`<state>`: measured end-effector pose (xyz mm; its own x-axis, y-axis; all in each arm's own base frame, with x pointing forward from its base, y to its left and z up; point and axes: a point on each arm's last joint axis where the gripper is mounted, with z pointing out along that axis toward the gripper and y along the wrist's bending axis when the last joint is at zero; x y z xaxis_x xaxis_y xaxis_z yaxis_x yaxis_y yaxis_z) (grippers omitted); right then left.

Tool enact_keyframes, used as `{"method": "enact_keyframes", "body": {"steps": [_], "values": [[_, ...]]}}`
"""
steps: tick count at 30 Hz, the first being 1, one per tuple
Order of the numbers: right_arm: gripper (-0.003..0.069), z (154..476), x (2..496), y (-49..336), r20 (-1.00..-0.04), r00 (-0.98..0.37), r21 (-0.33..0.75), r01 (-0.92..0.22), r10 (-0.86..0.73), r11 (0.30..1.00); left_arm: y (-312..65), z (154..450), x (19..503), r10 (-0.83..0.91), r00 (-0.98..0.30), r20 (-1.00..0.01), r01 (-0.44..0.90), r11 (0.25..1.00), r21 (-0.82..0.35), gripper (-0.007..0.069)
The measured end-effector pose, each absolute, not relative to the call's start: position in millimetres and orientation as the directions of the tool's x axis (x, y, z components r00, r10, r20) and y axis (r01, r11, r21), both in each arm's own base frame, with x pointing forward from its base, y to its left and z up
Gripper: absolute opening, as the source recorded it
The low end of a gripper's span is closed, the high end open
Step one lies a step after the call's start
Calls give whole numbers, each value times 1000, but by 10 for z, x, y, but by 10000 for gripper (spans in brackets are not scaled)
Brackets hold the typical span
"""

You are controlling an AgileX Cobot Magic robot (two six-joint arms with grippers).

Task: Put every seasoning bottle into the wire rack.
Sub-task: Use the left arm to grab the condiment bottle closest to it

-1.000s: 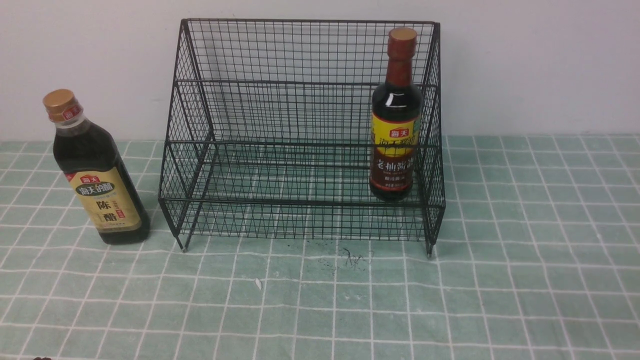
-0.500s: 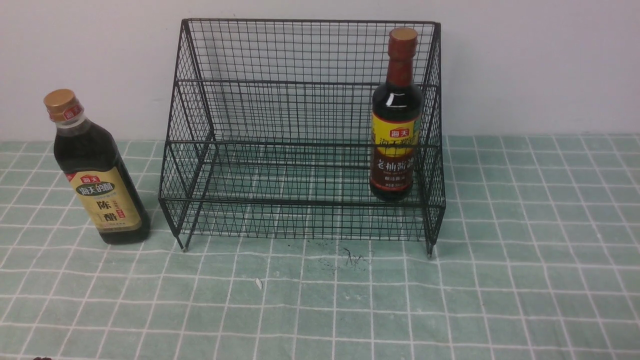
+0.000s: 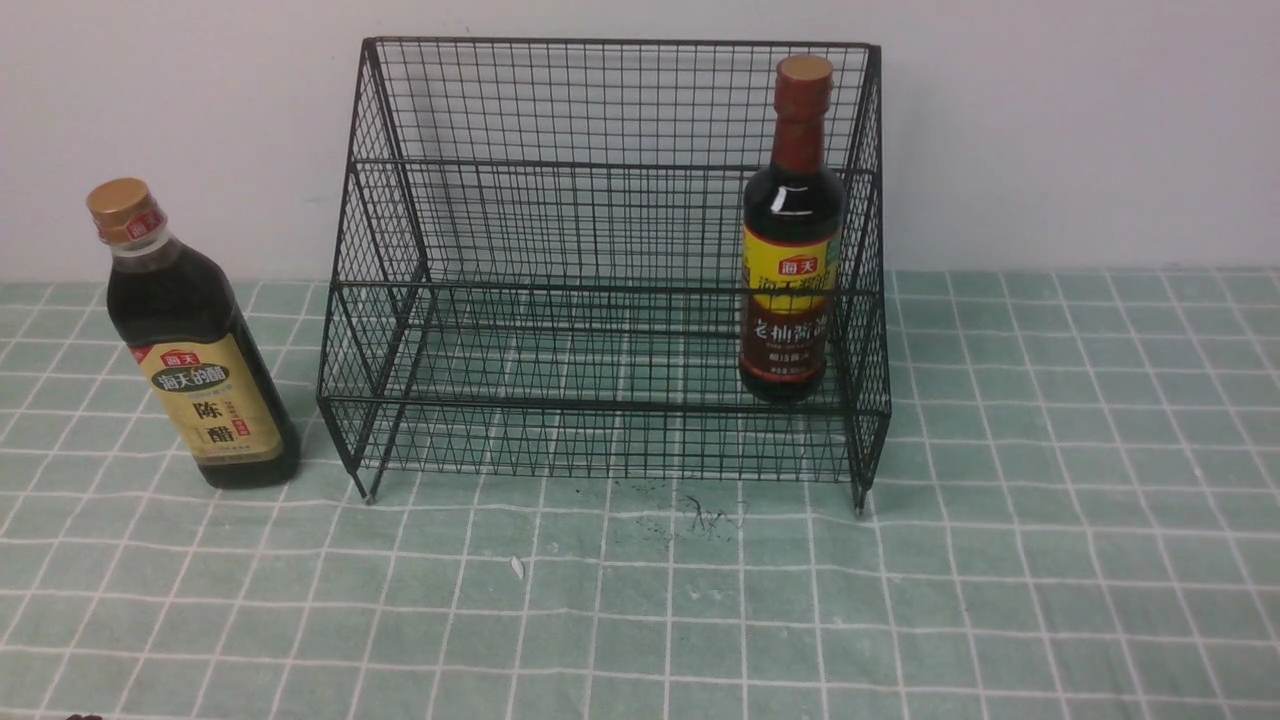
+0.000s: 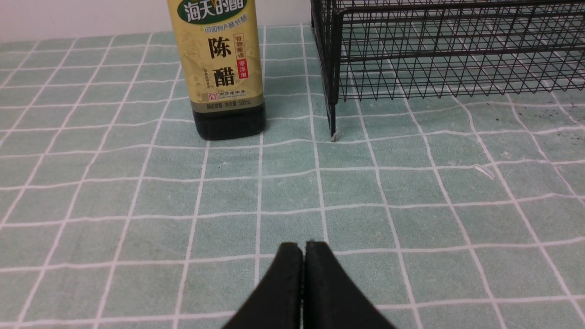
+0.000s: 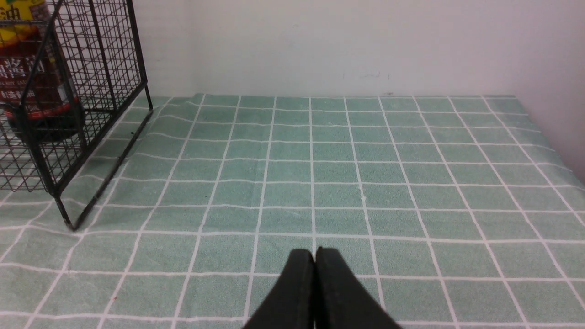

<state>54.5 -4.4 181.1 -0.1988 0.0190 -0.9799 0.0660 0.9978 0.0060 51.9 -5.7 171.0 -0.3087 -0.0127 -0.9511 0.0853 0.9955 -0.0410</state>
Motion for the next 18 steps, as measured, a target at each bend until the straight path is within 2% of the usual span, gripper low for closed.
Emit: {"method": "enact_keyframes", "body": {"steps": [12, 15, 18], "values": [[-12, 1810, 545, -44, -980, -200, 5, 66, 18, 998, -50, 1727, 530, 13, -276, -961, 86, 996, -12, -13], [-12, 1810, 545, -44, -980, -199, 17, 68, 30, 998, -55, 1813, 550, -28, -183, -983, 85, 995, -44, -13], [-12, 1810, 545, -44, -979, -198, 30, 70, 43, 997, -50, 2006, 565, -89, 25, -996, 88, 992, -87, -13]]}}
